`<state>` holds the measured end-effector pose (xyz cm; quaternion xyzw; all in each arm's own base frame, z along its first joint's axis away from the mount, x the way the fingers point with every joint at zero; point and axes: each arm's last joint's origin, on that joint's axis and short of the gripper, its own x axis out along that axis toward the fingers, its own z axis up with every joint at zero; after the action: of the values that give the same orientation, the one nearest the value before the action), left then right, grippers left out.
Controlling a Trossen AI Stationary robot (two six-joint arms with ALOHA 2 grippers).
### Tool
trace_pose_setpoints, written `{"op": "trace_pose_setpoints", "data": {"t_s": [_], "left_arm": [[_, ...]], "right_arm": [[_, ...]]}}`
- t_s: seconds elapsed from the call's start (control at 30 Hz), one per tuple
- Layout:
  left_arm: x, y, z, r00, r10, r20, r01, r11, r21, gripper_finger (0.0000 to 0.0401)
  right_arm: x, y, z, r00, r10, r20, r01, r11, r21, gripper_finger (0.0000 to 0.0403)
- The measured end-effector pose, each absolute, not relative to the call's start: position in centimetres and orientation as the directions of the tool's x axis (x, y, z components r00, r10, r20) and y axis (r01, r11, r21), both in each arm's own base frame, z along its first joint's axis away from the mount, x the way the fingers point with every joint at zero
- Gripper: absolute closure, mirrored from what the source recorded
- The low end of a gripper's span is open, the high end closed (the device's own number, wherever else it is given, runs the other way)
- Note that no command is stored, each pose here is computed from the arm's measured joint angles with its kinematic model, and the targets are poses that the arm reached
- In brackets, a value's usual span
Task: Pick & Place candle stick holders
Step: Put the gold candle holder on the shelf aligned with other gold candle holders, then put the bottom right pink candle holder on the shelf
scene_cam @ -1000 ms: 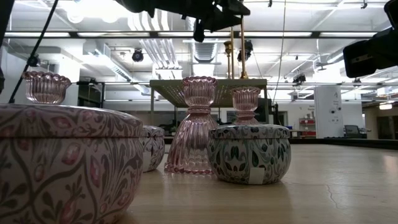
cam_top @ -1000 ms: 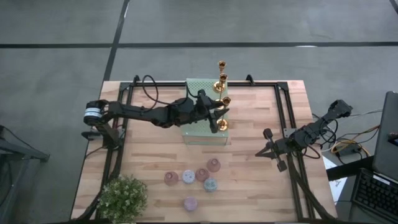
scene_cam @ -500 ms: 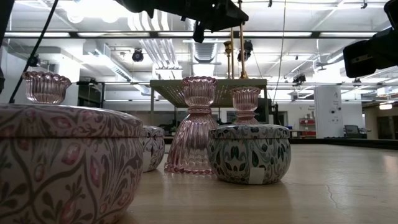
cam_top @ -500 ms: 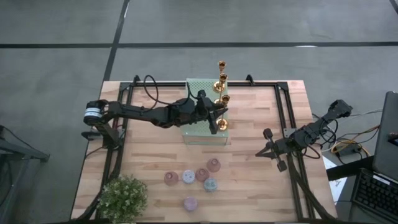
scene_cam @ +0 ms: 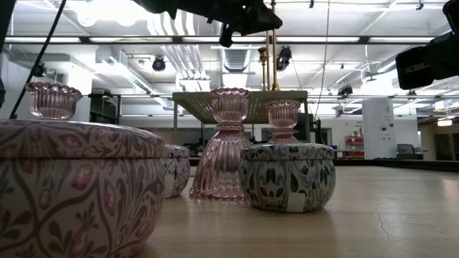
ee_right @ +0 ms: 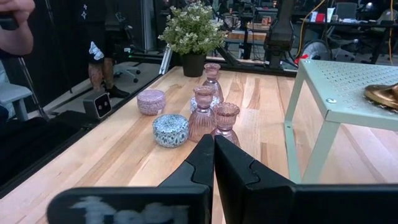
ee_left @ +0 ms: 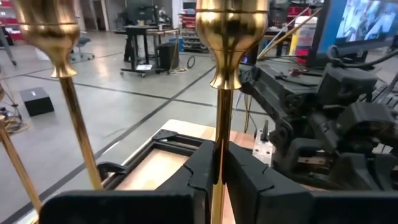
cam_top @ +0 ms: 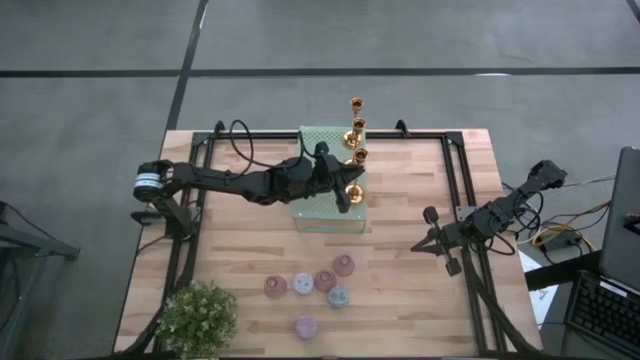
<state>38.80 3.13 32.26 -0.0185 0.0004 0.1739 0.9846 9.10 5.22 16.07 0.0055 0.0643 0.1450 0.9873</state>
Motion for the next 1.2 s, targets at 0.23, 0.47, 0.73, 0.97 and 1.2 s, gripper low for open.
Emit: {"op": "trace_pose_setpoints", "data": {"t_s": [0.23,0.47,0.73,0.97,1.2], "left_arm": [[38.8,3.2,32.0,0.939,0.343,-0.03,-0.344,0.938,-0.043,0.0369],[38.7,3.2,31.8,0.934,0.353,-0.053,-0.356,0.932,-0.072,0.0332],[38.7,3.2,31.2,0.927,0.356,-0.116,-0.366,0.927,-0.08,0.0268],[38.6,3.1,30.4,0.915,0.353,-0.197,-0.372,0.925,-0.071,0.019],[37.9,2.9,30.3,0.898,0.35,-0.265,-0.375,0.926,-0.051,0.0147]], "right_arm": [[9.1,5.2,16.1,0.95,0.287,-0.125,-0.285,0.958,0.03,0.0394],[9.1,5.2,16.1,0.95,0.287,-0.125,-0.285,0.958,0.03,0.0394],[9.1,5.2,16.1,0.95,0.287,-0.125,-0.285,0.958,0.03,0.0394],[9.1,5.2,16.1,0.95,0.287,-0.125,-0.286,0.958,0.03,0.0394],[9.1,5.2,16.1,0.95,0.287,-0.125,-0.285,0.958,0.03,0.0394]]}}
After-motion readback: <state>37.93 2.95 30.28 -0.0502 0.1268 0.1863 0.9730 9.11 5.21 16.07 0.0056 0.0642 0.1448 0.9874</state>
